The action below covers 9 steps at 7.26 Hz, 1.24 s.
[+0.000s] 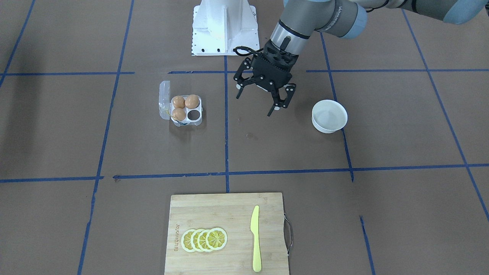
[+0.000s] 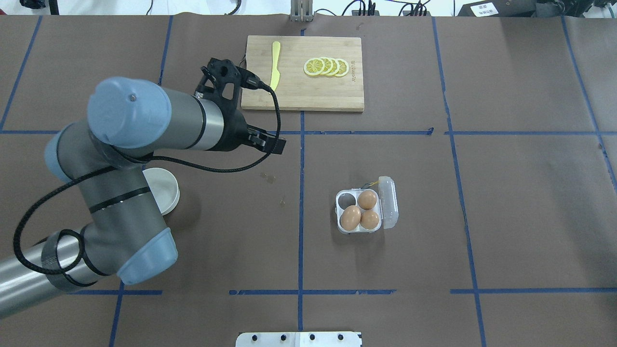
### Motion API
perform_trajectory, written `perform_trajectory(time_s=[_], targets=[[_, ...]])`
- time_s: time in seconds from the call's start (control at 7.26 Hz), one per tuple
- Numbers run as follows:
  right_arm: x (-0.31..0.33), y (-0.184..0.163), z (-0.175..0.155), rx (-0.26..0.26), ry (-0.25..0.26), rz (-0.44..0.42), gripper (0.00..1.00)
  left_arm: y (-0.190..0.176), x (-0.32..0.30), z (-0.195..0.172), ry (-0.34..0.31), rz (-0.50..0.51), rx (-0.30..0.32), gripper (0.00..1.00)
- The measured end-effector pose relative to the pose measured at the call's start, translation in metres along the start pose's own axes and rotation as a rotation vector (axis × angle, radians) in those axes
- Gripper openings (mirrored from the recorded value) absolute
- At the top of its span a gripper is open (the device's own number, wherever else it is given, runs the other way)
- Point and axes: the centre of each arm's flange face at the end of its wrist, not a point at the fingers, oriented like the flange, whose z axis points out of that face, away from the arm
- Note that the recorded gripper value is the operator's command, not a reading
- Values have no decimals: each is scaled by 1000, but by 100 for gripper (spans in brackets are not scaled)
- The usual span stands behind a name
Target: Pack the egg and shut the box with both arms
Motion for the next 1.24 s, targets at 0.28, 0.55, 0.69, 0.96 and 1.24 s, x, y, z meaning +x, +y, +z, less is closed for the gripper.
perform_trajectory(time_s=[0.28, 0.55, 0.69, 0.96, 1.24], targets=[[-1, 0, 0, -1, -4, 1, 100, -36, -108, -50, -197, 130, -88, 100], [-1, 0, 1, -3, -6, 2, 100, -18, -248, -86, -282, 181, -242, 100], [0, 0, 1, -3, -6, 2, 100, 9, -322, -94, -330, 108, -319, 100], [-1, 0, 1, 0, -6, -2, 100, 51, -448, -129, -411, -57, -393, 100], [-4, -2, -2, 5, -6, -7, 100, 127, -527, -164, -336, -232, -445, 100]])
